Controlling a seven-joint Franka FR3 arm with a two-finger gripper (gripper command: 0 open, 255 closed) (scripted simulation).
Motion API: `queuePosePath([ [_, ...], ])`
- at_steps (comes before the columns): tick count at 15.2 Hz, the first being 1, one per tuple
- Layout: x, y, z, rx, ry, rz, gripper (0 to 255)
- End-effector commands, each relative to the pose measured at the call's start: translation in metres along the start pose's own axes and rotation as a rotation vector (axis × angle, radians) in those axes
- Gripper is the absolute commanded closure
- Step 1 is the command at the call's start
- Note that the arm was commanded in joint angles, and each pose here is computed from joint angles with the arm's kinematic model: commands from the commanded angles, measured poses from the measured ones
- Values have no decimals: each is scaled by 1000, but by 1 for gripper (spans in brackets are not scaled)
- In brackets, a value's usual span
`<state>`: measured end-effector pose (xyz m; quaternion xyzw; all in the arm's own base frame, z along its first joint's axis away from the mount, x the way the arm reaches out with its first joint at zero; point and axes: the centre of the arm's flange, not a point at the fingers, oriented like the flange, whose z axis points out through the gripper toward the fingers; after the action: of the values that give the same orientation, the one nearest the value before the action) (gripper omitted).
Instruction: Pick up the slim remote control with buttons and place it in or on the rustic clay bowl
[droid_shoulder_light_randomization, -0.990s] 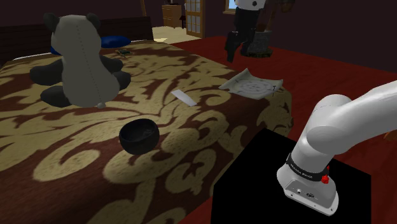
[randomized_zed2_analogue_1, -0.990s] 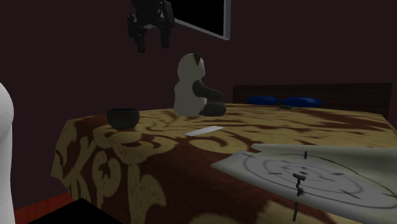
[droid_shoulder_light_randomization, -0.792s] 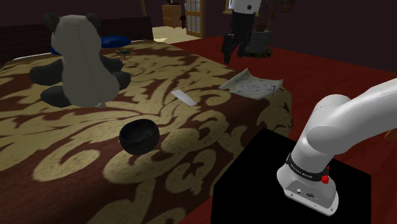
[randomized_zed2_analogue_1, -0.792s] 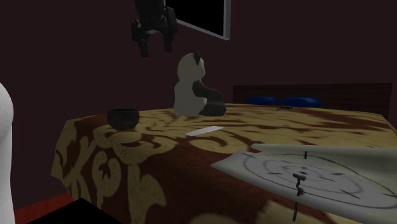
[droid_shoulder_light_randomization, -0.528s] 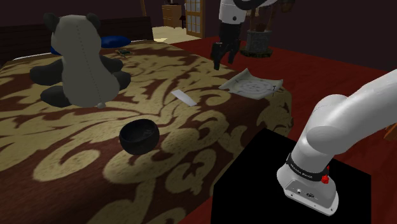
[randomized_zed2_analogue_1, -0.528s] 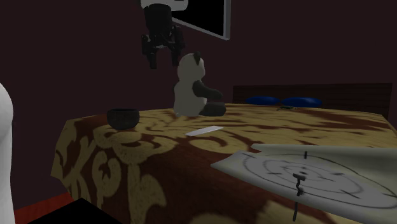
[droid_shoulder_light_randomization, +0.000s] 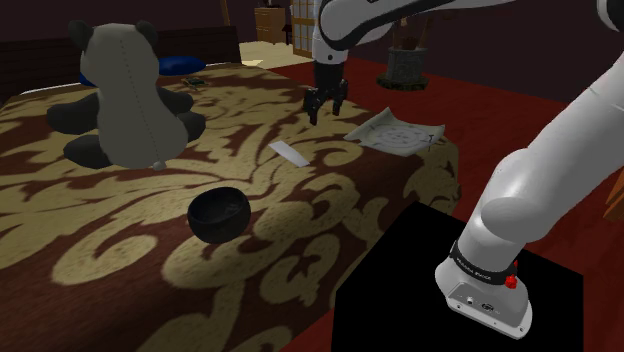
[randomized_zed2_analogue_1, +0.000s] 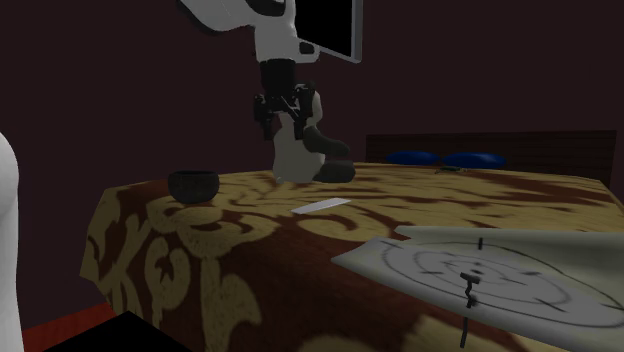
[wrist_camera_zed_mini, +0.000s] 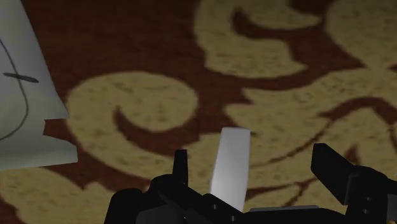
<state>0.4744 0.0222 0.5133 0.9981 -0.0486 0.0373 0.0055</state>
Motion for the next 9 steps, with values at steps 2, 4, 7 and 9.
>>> queuePosePath([
  [2, 31, -2, 29, 2, -11, 18, 0],
  [4, 50, -4, 48, 4, -20, 30, 0],
  [7, 80, -7, 76, 6, -32, 48, 0],
  [9, 100, -9, 95, 7, -40, 60, 0],
])
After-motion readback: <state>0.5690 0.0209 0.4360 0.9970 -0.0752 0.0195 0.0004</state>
